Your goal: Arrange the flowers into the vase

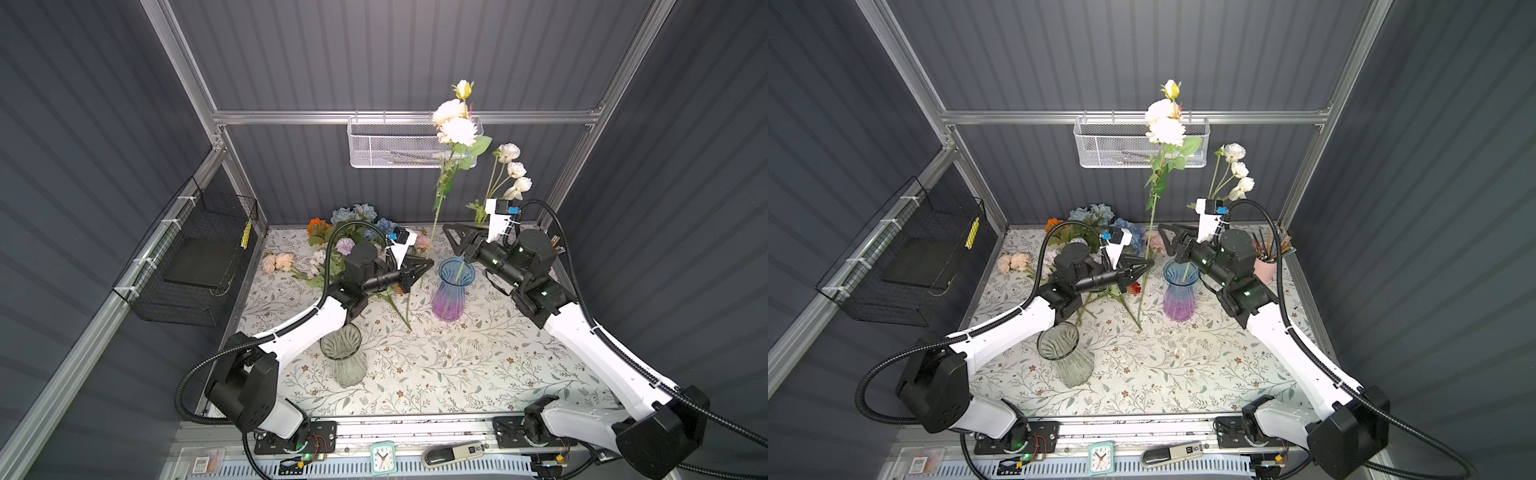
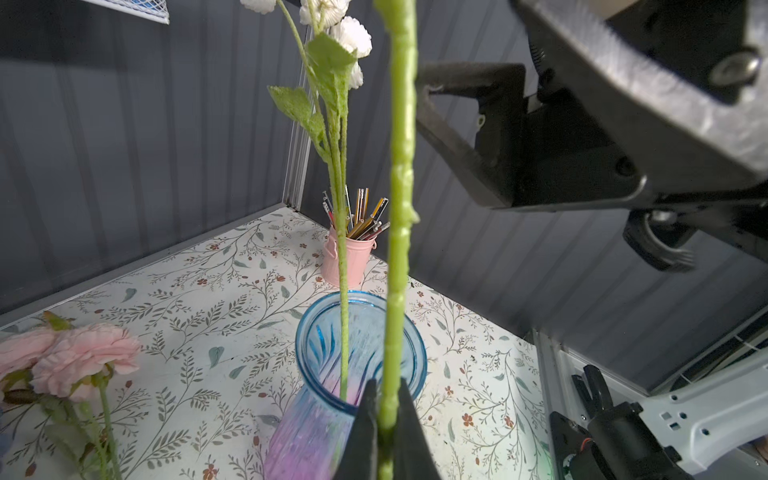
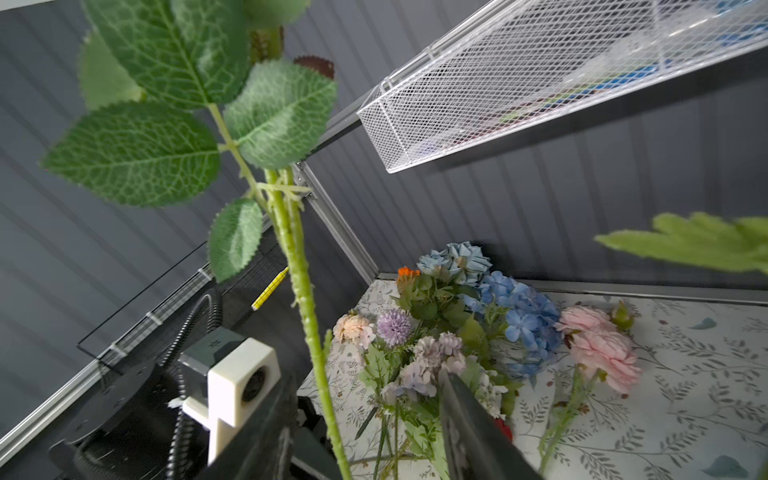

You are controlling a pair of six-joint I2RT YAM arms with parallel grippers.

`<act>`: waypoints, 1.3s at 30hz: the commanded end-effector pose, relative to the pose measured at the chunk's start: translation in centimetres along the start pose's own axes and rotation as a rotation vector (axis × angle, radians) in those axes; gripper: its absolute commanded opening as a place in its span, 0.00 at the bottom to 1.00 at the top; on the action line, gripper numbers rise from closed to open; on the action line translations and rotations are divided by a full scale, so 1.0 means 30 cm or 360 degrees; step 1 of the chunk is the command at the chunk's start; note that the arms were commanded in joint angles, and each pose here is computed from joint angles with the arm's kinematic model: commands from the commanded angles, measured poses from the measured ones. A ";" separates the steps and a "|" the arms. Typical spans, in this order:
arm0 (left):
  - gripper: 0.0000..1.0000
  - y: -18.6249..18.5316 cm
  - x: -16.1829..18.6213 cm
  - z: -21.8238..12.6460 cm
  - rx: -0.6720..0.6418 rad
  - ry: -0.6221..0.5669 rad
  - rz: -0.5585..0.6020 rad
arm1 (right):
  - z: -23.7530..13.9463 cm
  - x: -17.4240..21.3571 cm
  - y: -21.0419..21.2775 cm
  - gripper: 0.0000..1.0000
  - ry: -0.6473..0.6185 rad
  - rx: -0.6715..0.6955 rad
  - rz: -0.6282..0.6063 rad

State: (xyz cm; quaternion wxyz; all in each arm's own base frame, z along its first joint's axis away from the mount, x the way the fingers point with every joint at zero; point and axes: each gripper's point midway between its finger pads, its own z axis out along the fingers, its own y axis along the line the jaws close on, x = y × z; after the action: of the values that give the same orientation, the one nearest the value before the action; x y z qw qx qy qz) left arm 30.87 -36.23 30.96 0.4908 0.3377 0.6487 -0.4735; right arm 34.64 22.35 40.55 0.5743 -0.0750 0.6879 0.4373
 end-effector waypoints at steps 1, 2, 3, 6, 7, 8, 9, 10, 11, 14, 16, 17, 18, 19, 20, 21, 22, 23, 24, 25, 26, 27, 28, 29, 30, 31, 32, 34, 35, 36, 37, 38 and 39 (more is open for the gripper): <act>0.00 -0.024 -0.003 0.001 -0.0012 0.0016 0.0105 | -0.028 -0.033 0.088 0.56 -0.0001 -0.0202 -0.0016; 0.00 -0.029 0.003 0.003 -0.0010 0.0026 0.0112 | -0.026 -0.034 0.087 0.55 0.0006 -0.0200 -0.0029; 0.00 -0.033 0.006 0.005 -0.0008 0.0032 0.0121 | -0.022 -0.035 0.085 0.55 0.0011 -0.0195 -0.0034; 0.00 -0.046 0.018 0.014 -0.0001 0.0054 0.0142 | -0.012 -0.038 0.075 0.52 0.0015 -0.0187 -0.0038; 0.00 -0.050 0.020 0.017 0.0002 0.0059 0.0150 | -0.007 -0.036 0.071 0.49 0.0019 -0.0189 -0.0031; 0.00 -0.051 0.021 0.017 -0.0002 0.0062 0.0151 | -0.003 -0.035 0.069 0.43 0.0024 -0.0193 -0.0024; 0.00 -0.053 0.023 0.017 -0.0001 0.0065 0.0154 | 0.001 -0.033 0.066 0.37 0.0027 -0.0193 -0.0018; 0.00 -0.056 0.024 0.018 -0.0002 0.0068 0.0155 | 0.003 -0.032 0.062 0.28 0.0027 -0.0190 -0.0008; 0.00 -0.057 0.023 0.017 -0.0005 0.0067 0.0163 | 0.004 -0.029 0.059 0.19 0.0028 -0.0190 -0.0003; 0.00 -0.058 0.025 0.016 -0.0012 0.0071 0.0169 | 0.002 -0.023 0.052 0.01 0.0028 -0.0186 0.0003; 0.00 -0.056 0.024 0.017 -0.0019 0.0070 0.0167 | -0.001 -0.015 0.047 0.00 0.0036 -0.0180 0.0008; 0.07 -0.054 0.022 0.018 -0.0025 0.0069 0.0163 | -0.006 -0.015 0.046 0.00 0.0035 -0.0177 0.0006; 0.25 -0.050 0.018 0.018 -0.0038 0.0065 0.0153 | -0.009 -0.012 0.044 0.00 0.0036 -0.0173 0.0002; 0.55 -0.038 0.010 0.016 -0.0078 0.0054 0.0132 | -0.015 -0.010 0.041 0.00 0.0035 -0.0165 -0.0004; 0.83 -0.019 0.002 0.012 -0.0137 0.0037 0.0109 | -0.021 -0.008 0.036 0.00 0.0034 -0.0151 -0.0013; 0.99 -0.007 -0.008 0.006 -0.0182 0.0017 0.0098 | -0.026 -0.006 0.031 0.00 0.0031 -0.0133 -0.0025; 1.00 0.005 -0.015 -0.002 -0.0225 0.0002 0.0091 | -0.033 -0.007 0.023 0.00 0.0027 -0.0103 -0.0044; 1.00 0.025 -0.024 -0.012 -0.0292 -0.0020 0.0085 | -0.040 -0.006 0.010 0.00 0.0026 -0.0063 -0.0069; 1.00 0.034 -0.030 -0.019 -0.0325 -0.0036 0.0077 | -0.048 -0.011 0.002 0.00 0.0022 -0.0029 -0.0096; 1.00 0.047 -0.038 -0.030 -0.0370 -0.0057 0.0073 | -0.060 -0.019 -0.009 0.00 0.0012 0.0016 -0.0134; 1.00 0.059 -0.042 -0.038 -0.0411 -0.0071 0.0069 | -0.068 -0.028 -0.029 0.00 -0.0001 0.0082 -0.0167; 1.00 0.068 -0.047 -0.046 -0.0443 -0.0082 0.0068 | -0.072 -0.034 -0.048 0.00 -0.0006 0.0139 -0.0196; 1.00 0.079 -0.046 -0.053 -0.0476 -0.0087 0.0063 | -0.103 -0.072 -0.034 0.00 -0.0053 0.0169 -0.0249; 1.00 0.086 -0.050 -0.059 -0.0504 -0.0099 0.0062 | -0.117 -0.094 -0.036 0.00 -0.0072 0.0208 -0.0288; 1.00 0.092 -0.052 -0.065 -0.0526 -0.0106 0.0060 | -0.127 -0.111 -0.038 0.00 -0.0084 0.0240 -0.0326; 1.00 0.104 -0.053 -0.072 -0.0560 -0.0118 0.0054 | -0.139 -0.134 -0.038 0.00 -0.0103 0.0278 -0.0370; 1.00 0.116 -0.054 -0.080 -0.0596 -0.0130 0.0047 | -0.152 -0.155 -0.041 0.00 -0.0121 0.0317 -0.0413; 1.00 0.156 -0.052 -0.095 -0.0692 -0.0142 0.0018 | -0.172 -0.193 -0.039 0.00 -0.0159 0.0374 -0.0494; 1.00 0.180 -0.052 -0.106 -0.0746 -0.0146 -0.0007 | -0.182 -0.212 -0.041 0.00 -0.0182 0.0410 -0.0531; 1.00 0.203 -0.047 -0.115 -0.0795 -0.0145 -0.0036 | -0.190 -0.226 -0.043 0.00 -0.0200 0.0438 -0.0560; 1.00 0.232 -0.040 -0.127 -0.0852 -0.0143 -0.0070 | -0.200 -0.242 -0.045 0.00 -0.0224 0.0469 -0.0592; 1.00 0.261 -0.032 -0.139 -0.0903 -0.0143 -0.0107 | -0.208 -0.257 -0.046 0.00 -0.0247 0.0494 -0.0619; 1.00 0.285 -0.023 -0.151 -0.0940 -0.0144 -0.0143 | -0.214 -0.267 -0.048 0.00 -0.0266 0.0515 -0.0641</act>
State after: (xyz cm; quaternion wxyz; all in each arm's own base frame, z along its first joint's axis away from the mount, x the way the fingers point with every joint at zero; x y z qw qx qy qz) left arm 35.42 -31.53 30.82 0.5761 0.1931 0.7227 -0.3295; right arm 33.43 15.73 45.03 0.6786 -0.0857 0.6793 0.2658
